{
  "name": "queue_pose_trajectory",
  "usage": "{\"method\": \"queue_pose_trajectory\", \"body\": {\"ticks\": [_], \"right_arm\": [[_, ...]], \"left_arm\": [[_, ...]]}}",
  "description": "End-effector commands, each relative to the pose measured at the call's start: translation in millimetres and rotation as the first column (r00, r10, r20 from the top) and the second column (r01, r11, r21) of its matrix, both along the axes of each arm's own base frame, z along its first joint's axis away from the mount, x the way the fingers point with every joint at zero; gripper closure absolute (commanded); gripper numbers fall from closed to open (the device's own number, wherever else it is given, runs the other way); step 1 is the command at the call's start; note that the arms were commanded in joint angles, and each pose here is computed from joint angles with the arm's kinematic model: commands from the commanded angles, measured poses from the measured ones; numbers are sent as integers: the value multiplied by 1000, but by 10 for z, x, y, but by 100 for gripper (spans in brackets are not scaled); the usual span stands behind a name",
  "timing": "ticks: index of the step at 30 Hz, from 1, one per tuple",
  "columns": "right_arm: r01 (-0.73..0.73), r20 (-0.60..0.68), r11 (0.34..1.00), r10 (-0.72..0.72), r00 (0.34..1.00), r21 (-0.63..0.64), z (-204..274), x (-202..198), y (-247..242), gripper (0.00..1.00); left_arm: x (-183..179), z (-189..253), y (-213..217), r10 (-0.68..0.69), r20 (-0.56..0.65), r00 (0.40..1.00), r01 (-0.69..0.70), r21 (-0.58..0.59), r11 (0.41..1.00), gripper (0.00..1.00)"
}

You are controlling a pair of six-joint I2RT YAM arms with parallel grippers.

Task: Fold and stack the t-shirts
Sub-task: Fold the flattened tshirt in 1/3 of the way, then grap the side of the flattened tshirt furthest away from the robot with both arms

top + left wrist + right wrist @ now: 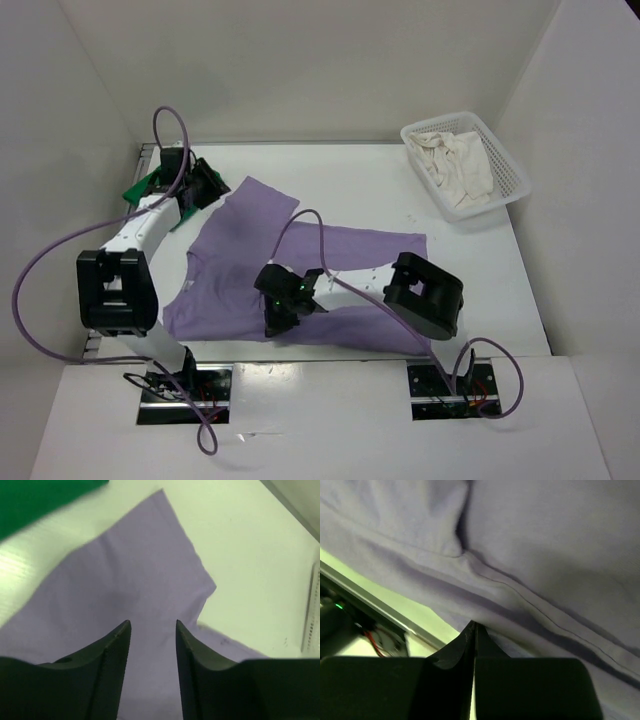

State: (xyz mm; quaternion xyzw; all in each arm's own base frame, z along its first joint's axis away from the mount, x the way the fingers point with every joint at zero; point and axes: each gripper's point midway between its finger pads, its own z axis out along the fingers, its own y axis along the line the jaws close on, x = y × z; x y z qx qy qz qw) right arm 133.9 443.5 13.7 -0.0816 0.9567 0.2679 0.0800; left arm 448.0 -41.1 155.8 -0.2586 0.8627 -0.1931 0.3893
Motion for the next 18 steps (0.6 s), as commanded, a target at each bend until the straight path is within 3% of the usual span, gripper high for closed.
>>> {"method": "queue_pose_trajectory", "body": {"ticks": [1, 3, 5, 7, 10, 13, 14, 16, 18], "right_arm": [[-12, -32, 988, 7, 999, -156, -112, -200, -538, 99], [-27, 8, 988, 28, 1000, -154, -7, -111, -592, 96], [-8, 31, 994, 11, 999, -109, 250, 66, -596, 81], [6, 77, 998, -2, 997, -58, 505, 278, -576, 68], [34, 114, 999, -34, 993, 5, 813, 465, -636, 66], [89, 129, 995, -93, 987, 38, 961, 686, -819, 90], [121, 129, 992, -125, 984, 38, 965, 776, -917, 100], [143, 154, 987, -152, 976, 70, 1117, 862, -1014, 100], [183, 183, 979, -197, 963, 92, 1219, 1025, -1138, 100]], "left_arm": [[281, 100, 92, -15, 54, 998, 11, 83, 996, 51], [517, 61, 63, -47, 58, 997, 40, 112, 993, 46], [653, -182, 75, -84, -4, 996, 83, 181, 980, 43], [908, -47, 90, -88, 35, 996, 76, 248, 966, 40], [1109, -334, 40, -108, -16, 994, 108, 271, 957, 40], [1326, -533, 38, -115, -40, 993, 122, 278, 953, 40], [1346, -745, -21, -132, -84, 988, 151, 281, 948, 44], [1544, -632, -133, -170, -50, 984, 177, 325, 929, 49], [1607, -841, -145, -159, -102, 982, 185, 374, 909, 53]]}}
